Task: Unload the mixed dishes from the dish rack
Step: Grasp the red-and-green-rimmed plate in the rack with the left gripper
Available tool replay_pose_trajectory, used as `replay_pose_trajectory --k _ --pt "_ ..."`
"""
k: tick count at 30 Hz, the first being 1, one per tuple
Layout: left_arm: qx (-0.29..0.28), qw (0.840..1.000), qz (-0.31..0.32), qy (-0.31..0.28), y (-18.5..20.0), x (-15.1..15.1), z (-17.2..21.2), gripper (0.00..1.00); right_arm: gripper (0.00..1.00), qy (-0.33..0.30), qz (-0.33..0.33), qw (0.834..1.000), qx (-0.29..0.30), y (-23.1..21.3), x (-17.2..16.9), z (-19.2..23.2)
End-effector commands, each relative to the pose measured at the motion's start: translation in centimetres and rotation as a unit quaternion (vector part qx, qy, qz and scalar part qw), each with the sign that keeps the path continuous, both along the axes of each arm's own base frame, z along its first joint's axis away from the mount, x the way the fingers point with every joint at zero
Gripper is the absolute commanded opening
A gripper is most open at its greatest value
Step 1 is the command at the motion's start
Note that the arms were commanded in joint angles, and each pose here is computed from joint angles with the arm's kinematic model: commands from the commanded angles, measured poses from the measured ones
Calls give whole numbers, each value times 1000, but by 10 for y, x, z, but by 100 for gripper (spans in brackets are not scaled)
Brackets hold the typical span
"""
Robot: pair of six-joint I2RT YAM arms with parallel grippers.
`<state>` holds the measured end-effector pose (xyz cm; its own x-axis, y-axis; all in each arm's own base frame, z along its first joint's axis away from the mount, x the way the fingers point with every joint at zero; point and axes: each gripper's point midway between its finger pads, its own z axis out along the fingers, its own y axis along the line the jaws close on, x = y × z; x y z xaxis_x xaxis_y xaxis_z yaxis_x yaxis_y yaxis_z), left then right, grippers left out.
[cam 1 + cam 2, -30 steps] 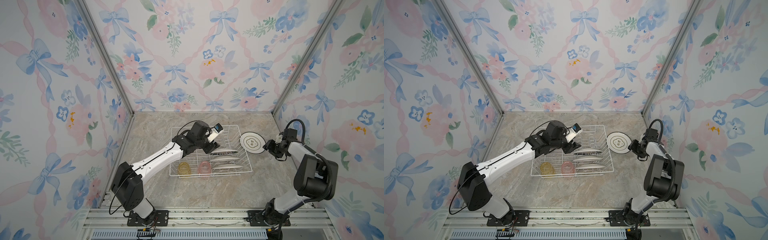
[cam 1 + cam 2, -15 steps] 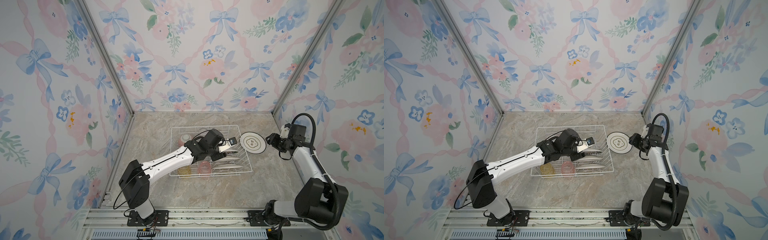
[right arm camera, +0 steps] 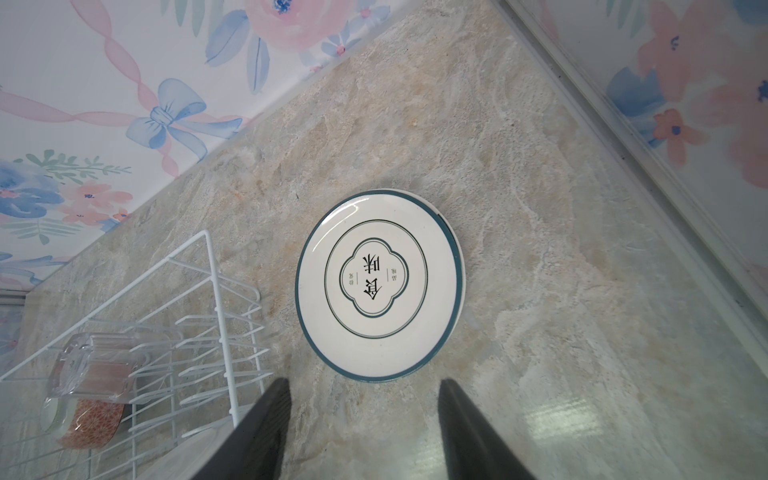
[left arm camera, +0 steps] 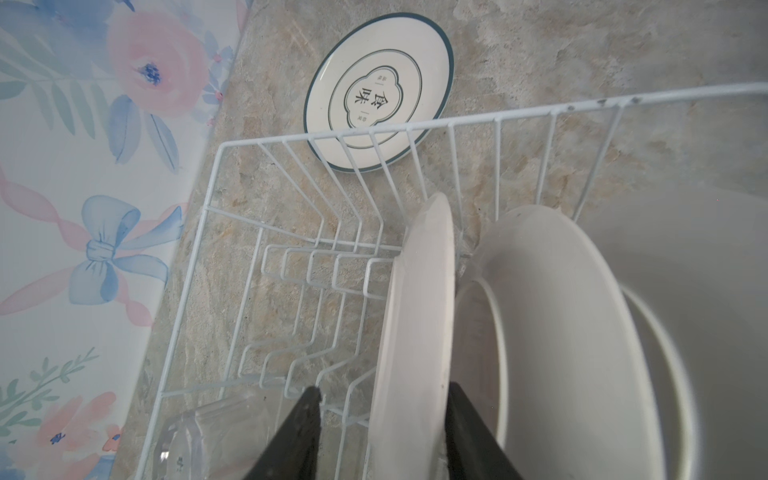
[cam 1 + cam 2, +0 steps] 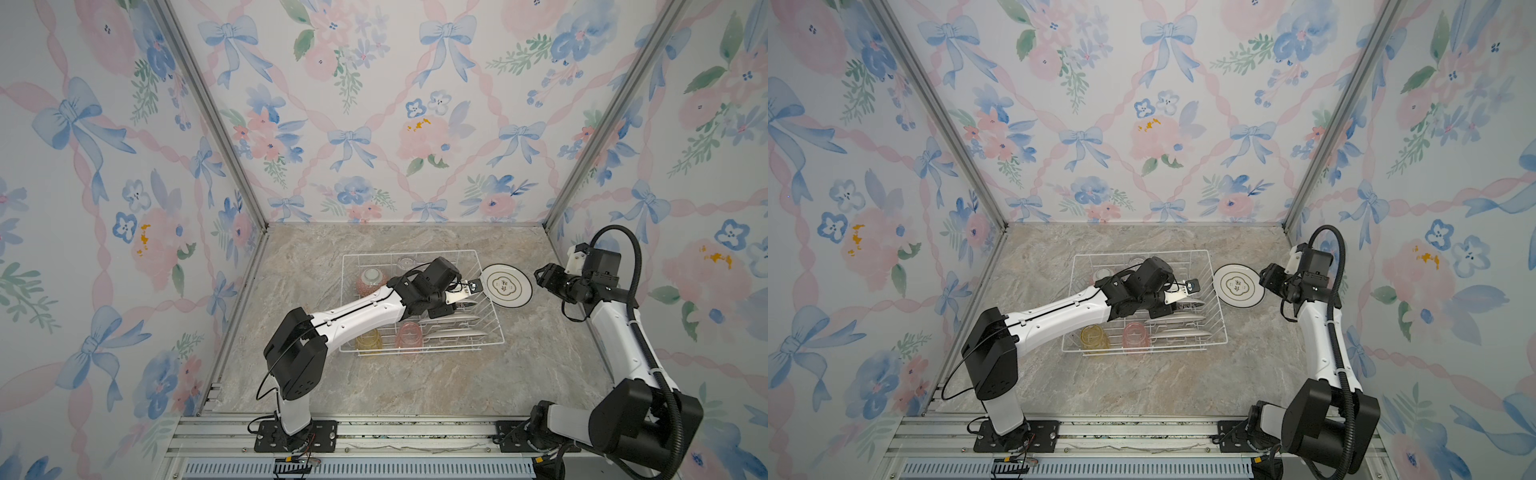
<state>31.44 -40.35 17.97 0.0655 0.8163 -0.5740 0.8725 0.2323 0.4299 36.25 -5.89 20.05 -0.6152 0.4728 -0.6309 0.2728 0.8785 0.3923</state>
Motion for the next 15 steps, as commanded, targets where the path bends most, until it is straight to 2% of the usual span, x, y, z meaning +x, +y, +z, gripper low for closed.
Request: replay_pose_trajectory --k 1,8,15 --pt "27 1000 -10 -3 -1 2 -7 37 60 -3 4 1000 4 2 -1 3" --pt "54 998 -28 -9 -6 7 -17 29 60 -3 6 1000 5 2 1 1" --pt "63 997 -29 -15 -10 15 -22 10 60 -1 4 1000 8 0 2 -2"
